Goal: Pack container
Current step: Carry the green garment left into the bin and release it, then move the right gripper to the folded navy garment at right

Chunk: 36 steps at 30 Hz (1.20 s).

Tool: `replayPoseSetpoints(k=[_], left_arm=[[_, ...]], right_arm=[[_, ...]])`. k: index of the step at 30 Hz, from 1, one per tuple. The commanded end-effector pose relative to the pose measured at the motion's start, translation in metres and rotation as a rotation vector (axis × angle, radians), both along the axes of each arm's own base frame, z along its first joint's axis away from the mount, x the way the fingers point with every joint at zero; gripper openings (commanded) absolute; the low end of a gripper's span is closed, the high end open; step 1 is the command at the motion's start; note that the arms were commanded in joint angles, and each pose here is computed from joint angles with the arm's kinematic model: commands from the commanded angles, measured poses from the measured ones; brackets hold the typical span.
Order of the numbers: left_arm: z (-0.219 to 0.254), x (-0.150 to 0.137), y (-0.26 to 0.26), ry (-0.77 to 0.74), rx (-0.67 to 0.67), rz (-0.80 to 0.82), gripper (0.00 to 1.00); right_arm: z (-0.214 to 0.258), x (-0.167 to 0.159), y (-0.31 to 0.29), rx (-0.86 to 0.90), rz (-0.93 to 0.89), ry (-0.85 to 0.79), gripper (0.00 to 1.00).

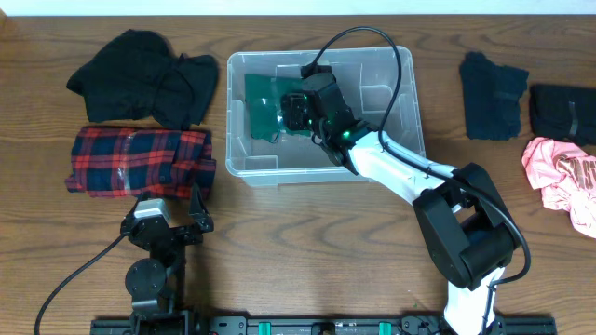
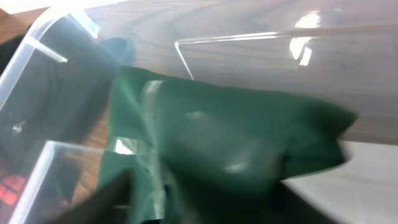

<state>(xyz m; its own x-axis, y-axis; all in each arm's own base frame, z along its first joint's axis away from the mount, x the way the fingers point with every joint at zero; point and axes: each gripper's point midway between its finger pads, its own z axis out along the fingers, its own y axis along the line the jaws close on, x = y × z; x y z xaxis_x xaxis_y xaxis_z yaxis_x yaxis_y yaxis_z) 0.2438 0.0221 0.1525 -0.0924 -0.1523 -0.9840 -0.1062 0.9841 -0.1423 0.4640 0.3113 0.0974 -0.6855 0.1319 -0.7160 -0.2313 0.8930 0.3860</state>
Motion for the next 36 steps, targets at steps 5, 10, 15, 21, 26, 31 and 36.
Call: replayPoseSetpoints(k=[5,10,15,21,26,31,36], left_arm=[[-0.016,-0.001,0.003,0.047,0.003,0.013,0.98],[-0.016,-0.001,0.003,0.047,0.003,0.013,0.98],[-0.016,-0.001,0.003,0.047,0.003,0.013,0.98],[-0.016,-0.001,0.003,0.047,0.003,0.013,0.98],[-0.016,-0.001,0.003,0.047,0.003,0.013,0.98],[-0.016,-0.001,0.003,0.047,0.003,0.013,0.98],[-0.016,-0.001,0.003,0.047,0.003,0.013,0.98]], right_arm=[[0.004,0.000,0.010,-0.107,0.119,-0.090,0.99],[0.020,0.007,0.014,-0.173,0.184,-0.180,0.99],[0.049,0.021,0.016,-0.251,0.204,-0.255,0.99],[0.079,0.032,-0.011,-0.369,0.095,-0.213,0.99],[0.115,0.029,-0.060,-0.435,-0.034,-0.134,0.99],[0.155,0.025,-0.136,-0.424,-0.181,-0.061,0.99],[0.177,0.021,-0.221,-0.417,-0.319,-0.012,0.99]])
